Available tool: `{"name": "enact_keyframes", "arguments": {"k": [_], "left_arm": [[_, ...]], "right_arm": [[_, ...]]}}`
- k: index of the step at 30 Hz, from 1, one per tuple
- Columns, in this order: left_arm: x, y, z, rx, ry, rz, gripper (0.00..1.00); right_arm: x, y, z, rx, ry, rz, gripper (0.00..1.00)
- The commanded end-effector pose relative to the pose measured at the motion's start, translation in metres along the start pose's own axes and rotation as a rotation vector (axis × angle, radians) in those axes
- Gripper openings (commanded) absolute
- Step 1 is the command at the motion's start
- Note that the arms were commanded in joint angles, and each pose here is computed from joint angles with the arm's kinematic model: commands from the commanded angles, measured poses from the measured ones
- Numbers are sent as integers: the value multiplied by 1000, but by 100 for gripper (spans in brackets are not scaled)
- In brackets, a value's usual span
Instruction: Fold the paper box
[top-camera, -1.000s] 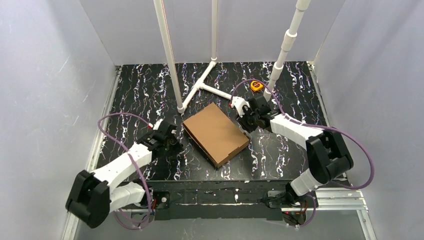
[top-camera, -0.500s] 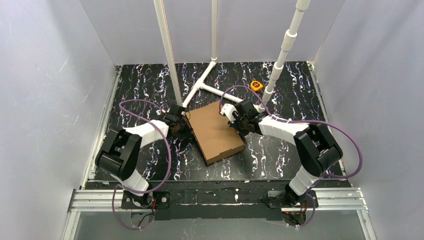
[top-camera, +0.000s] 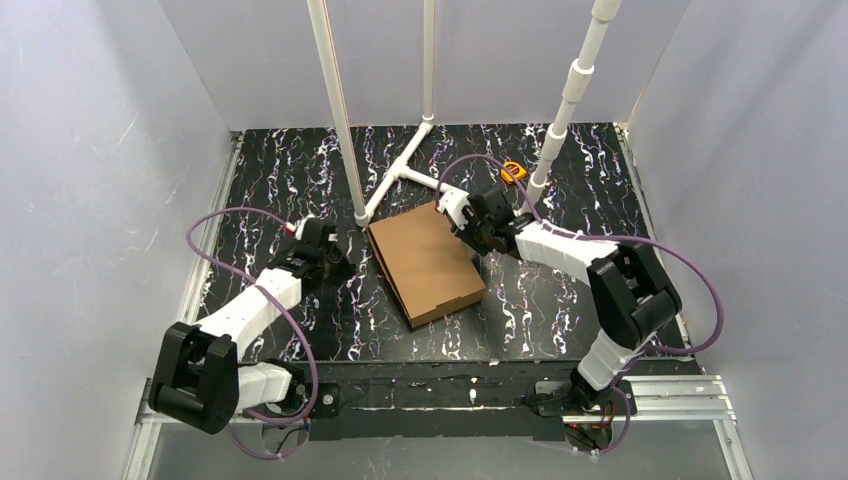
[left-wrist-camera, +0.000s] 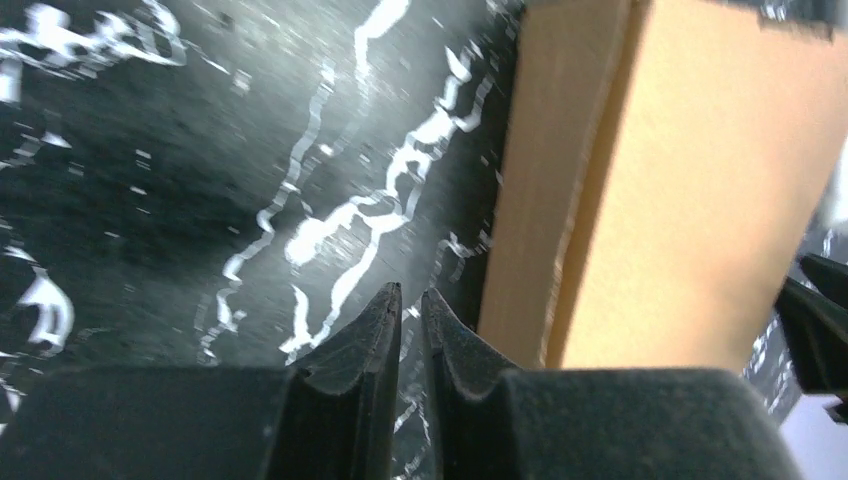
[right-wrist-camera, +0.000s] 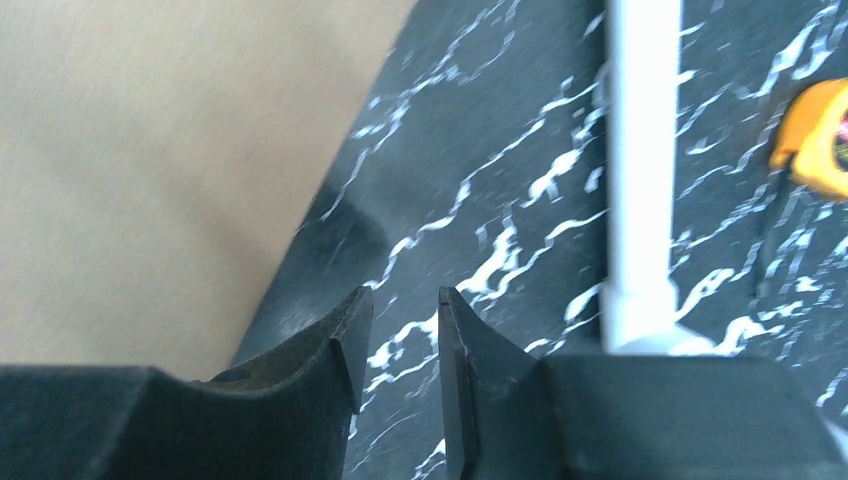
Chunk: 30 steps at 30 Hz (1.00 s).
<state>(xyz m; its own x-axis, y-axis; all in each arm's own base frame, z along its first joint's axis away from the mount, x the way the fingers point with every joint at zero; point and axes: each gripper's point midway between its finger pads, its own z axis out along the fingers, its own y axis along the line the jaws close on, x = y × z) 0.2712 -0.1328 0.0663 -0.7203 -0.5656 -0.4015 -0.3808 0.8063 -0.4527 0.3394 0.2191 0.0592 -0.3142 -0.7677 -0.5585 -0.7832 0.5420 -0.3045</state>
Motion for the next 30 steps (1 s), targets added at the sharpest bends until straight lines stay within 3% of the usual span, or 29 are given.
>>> {"name": "enact_keyframes", "arguments": {"k": [1, 6, 18, 21, 25, 30], "left_arm": [[-20, 29, 10, -74, -60, -25, 15], [-44, 2, 37, 36, -29, -46, 13], [-58, -13, 82, 41, 61, -82, 6], [-57, -21, 88, 65, 93, -68, 4], [-55, -60, 94, 223, 171, -22, 0], [-33, -78, 82, 258, 207, 57, 0]], "right_arm": [[-45, -37, 4, 83, -84, -5, 40], [-72, -53, 24, 88, -107, 18, 39], [-90, -62, 83, 32, -91, 40, 38], [-98, -35, 89, -121, -137, 23, 36], [-109, 20, 82, -348, -176, -21, 33], [-114, 59, 75, -388, -183, -99, 33]]}}
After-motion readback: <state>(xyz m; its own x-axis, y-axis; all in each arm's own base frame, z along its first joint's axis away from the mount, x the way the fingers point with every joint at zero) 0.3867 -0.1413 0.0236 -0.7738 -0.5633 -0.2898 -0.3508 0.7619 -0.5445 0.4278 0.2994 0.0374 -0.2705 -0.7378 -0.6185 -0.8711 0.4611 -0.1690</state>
